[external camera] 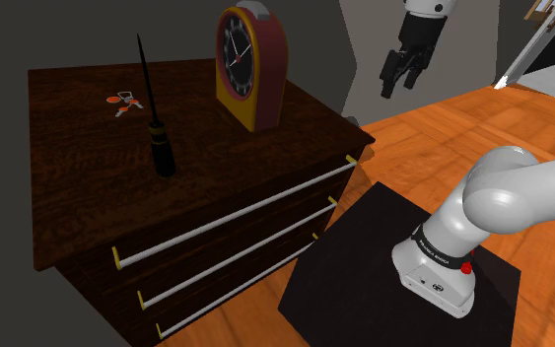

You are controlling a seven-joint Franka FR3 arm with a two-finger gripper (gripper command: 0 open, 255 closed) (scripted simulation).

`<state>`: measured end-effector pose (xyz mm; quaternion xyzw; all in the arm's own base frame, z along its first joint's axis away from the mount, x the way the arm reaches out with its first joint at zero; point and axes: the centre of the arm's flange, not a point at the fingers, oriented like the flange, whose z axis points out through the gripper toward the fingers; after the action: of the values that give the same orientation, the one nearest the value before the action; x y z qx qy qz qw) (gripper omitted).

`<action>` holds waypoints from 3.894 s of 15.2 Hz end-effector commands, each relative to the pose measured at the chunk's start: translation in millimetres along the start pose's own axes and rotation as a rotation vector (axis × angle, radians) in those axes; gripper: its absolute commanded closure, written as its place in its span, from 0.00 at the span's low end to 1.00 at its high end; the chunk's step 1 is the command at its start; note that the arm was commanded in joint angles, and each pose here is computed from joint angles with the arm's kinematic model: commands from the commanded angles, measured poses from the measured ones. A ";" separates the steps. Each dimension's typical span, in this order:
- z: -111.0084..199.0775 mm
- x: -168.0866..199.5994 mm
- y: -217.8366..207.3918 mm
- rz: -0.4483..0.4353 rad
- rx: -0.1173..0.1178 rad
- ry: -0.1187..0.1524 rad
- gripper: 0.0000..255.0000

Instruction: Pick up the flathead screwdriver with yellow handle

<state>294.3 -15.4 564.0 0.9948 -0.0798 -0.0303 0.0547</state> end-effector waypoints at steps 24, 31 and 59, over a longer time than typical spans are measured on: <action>-25.7 19.5 -288.9 0.008 0.050 0.246 0.00; -37.3 24.4 -376.5 0.011 0.065 0.321 0.00; -18.5 33.0 -514.3 0.015 0.089 0.436 1.00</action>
<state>407.9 485.8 522.7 0.9786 -0.0746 0.1898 0.0268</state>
